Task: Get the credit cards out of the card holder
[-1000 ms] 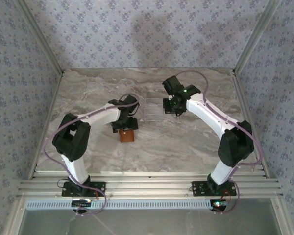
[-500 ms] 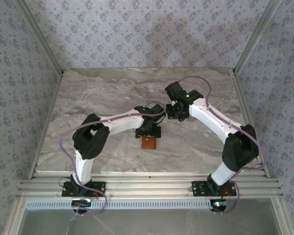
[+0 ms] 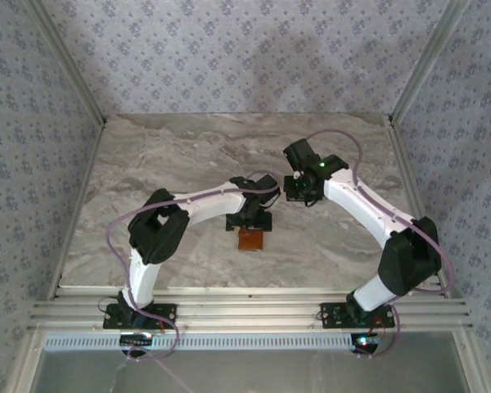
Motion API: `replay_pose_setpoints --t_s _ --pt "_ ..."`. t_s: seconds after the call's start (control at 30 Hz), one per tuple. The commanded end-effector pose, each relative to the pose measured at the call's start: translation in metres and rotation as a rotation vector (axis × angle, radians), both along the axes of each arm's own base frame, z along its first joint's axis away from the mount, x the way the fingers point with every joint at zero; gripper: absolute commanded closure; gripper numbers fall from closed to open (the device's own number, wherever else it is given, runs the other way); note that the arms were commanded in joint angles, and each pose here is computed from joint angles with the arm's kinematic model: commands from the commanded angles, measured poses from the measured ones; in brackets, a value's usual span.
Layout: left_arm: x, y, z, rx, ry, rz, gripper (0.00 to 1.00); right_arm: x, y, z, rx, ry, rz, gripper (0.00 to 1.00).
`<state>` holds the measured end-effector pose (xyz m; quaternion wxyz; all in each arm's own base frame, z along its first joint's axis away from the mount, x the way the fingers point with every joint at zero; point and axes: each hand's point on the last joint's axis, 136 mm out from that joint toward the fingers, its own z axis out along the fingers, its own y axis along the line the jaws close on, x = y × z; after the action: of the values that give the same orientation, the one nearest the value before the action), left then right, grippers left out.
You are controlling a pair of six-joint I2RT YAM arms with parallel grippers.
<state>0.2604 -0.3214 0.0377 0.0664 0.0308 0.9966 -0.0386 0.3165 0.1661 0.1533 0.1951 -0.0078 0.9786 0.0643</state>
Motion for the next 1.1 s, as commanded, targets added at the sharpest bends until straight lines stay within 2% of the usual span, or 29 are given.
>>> replay_pose_setpoints --t_s 0.0,0.07,0.37,0.67,0.83,1.07 --pt "-0.003 0.01 0.039 0.004 -0.052 -0.017 0.13 -0.01 0.0 -0.004 0.064 0.032 -0.019 0.77" --pt "-0.006 0.015 0.043 0.004 -0.056 -0.017 0.16 -0.014 0.002 -0.01 0.104 0.047 -0.018 0.77" --pt "-0.022 0.02 0.029 0.001 0.014 -0.03 0.42 -0.029 0.028 -0.053 0.296 0.143 -0.01 0.76" --pt "-0.028 0.012 0.01 -0.024 0.067 -0.04 0.46 -0.032 0.051 -0.084 0.411 0.228 -0.019 0.76" --pt "-0.03 0.01 0.002 -0.023 0.086 -0.052 0.47 -0.033 0.057 -0.092 0.421 0.249 -0.013 0.75" --pt "-0.031 0.011 -0.006 -0.009 0.101 -0.059 0.6 -0.035 0.069 -0.098 0.459 0.281 0.004 0.74"
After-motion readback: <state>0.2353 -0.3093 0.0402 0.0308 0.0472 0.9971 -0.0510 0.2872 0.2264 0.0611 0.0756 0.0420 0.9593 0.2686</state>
